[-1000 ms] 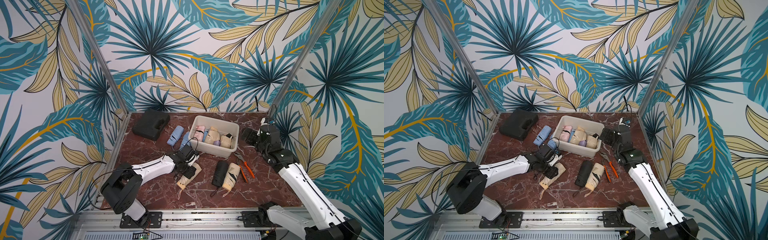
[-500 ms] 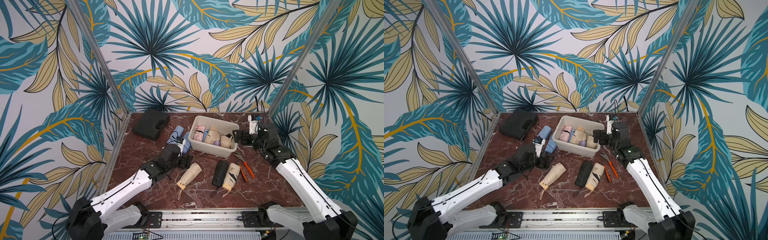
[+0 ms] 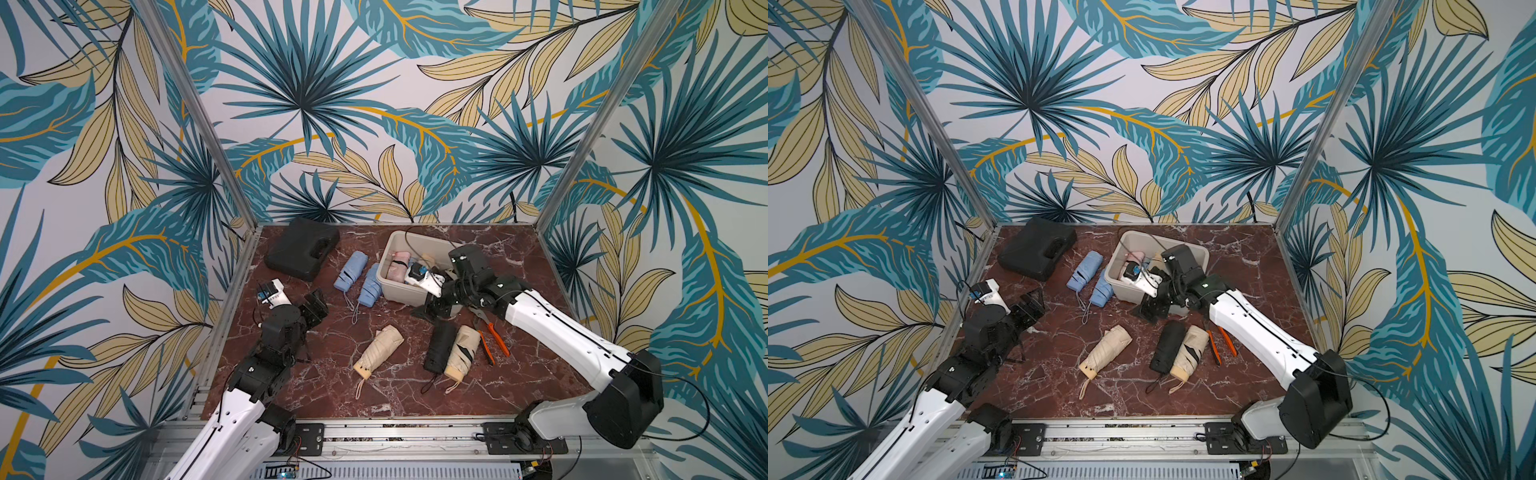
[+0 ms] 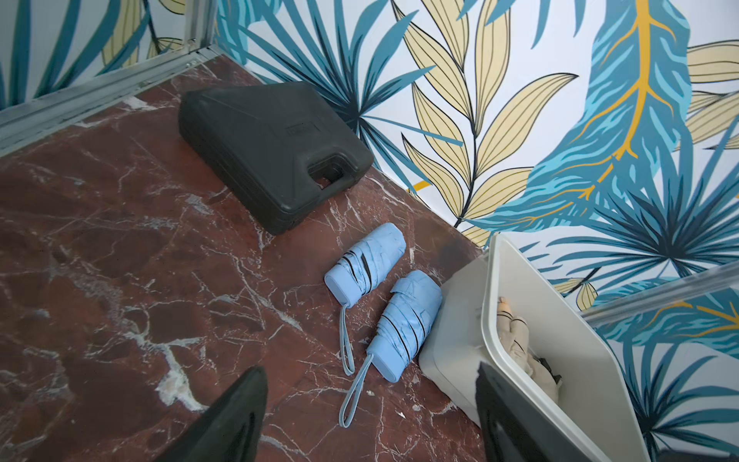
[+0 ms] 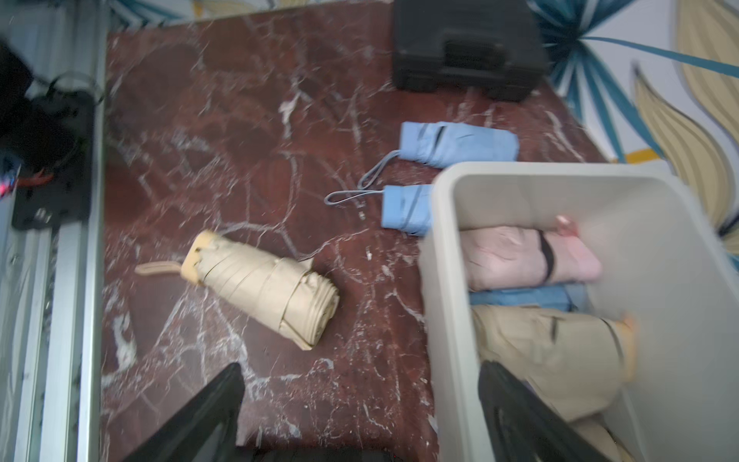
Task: Put the umbrella into the storage box
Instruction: Pick up the umbrella from the center of the board.
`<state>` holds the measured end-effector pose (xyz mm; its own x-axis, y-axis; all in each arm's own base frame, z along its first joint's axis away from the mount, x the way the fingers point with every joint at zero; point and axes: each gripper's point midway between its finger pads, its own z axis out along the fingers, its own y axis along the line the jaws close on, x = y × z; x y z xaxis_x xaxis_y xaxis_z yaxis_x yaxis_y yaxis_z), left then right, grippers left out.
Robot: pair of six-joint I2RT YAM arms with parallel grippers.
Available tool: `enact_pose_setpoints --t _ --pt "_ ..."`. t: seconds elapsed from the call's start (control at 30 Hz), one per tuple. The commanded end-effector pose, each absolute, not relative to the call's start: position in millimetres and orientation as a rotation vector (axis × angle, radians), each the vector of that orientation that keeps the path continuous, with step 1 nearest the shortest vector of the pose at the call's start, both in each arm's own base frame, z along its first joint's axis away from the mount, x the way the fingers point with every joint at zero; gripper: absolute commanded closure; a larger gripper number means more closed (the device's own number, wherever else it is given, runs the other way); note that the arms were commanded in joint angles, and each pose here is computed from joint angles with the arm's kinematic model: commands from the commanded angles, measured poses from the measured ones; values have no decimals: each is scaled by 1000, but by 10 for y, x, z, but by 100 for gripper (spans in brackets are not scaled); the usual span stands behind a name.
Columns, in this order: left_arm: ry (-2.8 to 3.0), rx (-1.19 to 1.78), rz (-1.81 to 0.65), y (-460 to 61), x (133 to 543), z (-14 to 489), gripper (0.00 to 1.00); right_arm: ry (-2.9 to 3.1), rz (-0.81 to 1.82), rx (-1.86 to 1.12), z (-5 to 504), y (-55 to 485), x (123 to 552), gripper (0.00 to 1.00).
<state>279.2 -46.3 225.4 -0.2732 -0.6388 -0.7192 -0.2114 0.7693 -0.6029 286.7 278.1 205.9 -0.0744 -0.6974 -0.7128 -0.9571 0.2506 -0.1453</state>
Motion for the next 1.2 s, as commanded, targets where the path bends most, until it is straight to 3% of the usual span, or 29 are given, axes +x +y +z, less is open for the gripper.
enact_pose_setpoints --t 0.0,0.23,0.53,0.9,1.17 --pt "1841 -755 -430 -311 2719 2114 15 1682 446 -1851 1785 2921 2575 6" --pt "1782 -865 -362 -70 2587 2099 15 1464 309 -2205 1309 3319 2356 5" --pt "1741 -905 -345 55 2459 2128 13 1309 187 -2449 781 3591 2247 5" --pt "1728 -917 -358 64 2444 2133 13 1375 99 -2503 318 3710 2322 6" --pt "1723 -919 -384 33 2475 2129 16 1416 136 -2573 88 3634 2239 12"
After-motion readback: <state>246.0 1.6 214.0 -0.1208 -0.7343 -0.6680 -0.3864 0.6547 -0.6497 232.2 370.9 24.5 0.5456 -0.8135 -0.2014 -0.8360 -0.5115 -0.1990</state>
